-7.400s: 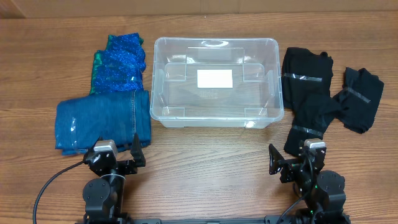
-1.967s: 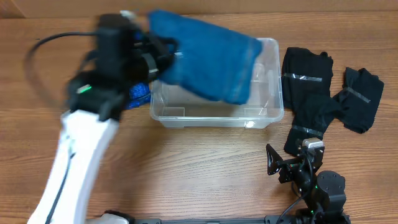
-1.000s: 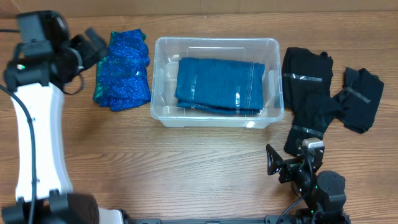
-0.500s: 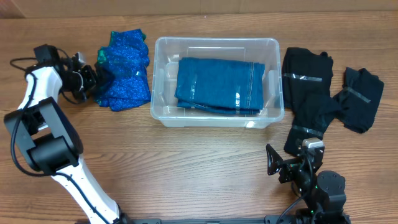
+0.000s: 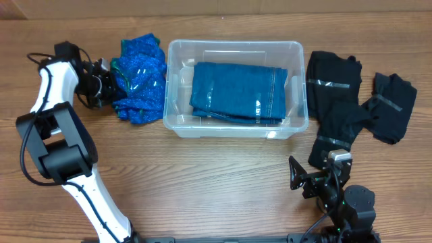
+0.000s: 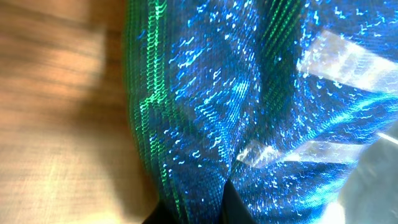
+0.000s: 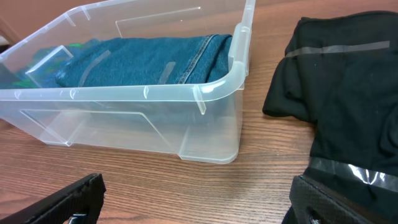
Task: Pack container
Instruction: 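Move the left gripper back and grasp the blue sparkly fabric, then carry the sparkly fabric into the bin's left side and release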
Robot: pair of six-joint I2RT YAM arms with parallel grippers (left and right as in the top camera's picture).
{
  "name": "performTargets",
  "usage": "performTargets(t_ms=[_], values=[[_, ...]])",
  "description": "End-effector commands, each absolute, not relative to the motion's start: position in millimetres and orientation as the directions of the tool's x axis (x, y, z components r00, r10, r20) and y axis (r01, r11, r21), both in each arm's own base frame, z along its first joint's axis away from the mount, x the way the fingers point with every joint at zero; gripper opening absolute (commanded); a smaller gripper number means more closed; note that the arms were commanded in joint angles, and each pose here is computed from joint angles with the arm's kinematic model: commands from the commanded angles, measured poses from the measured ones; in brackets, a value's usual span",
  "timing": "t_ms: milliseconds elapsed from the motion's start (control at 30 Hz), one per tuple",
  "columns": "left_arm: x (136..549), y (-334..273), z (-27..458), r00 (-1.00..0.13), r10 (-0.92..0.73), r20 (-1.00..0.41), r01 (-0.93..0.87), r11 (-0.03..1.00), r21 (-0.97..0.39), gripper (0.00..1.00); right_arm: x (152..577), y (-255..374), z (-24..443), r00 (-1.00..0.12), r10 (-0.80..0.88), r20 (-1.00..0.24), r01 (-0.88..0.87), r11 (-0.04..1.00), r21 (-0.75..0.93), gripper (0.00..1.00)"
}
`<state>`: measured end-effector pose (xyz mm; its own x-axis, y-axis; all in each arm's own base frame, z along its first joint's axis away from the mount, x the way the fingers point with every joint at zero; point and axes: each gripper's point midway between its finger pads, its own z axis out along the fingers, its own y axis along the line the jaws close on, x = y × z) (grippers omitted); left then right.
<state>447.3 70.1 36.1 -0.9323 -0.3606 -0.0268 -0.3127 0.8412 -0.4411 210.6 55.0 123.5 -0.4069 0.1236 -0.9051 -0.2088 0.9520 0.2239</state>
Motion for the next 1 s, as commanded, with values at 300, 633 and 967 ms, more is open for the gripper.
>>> performTargets(t_ms=[300, 633, 967], values=[[406.8, -79.8, 345.4, -0.872, -0.253, -0.419, 0.08, 0.77, -0.632, 0.04, 209.2, 55.4, 119.4, -0.418, 0.127, -0.9, -0.208, 0.951, 0.23, 1.0], [417.7, -224.4, 351.5, -0.801, -0.261, -0.539, 0.089, 0.838, -0.538, 0.04, 209.2, 55.3, 119.4, -0.417, 0.127, -0.9, -0.207, 0.951, 0.23, 1.0], [447.2, -237.1, 262.9, -0.854, -0.292, -0.432, -0.088, 0.897, -0.433, 0.04, 209.2, 55.4, 119.4, -0.418, 0.127, -0.9, -0.208, 0.951, 0.23, 1.0]])
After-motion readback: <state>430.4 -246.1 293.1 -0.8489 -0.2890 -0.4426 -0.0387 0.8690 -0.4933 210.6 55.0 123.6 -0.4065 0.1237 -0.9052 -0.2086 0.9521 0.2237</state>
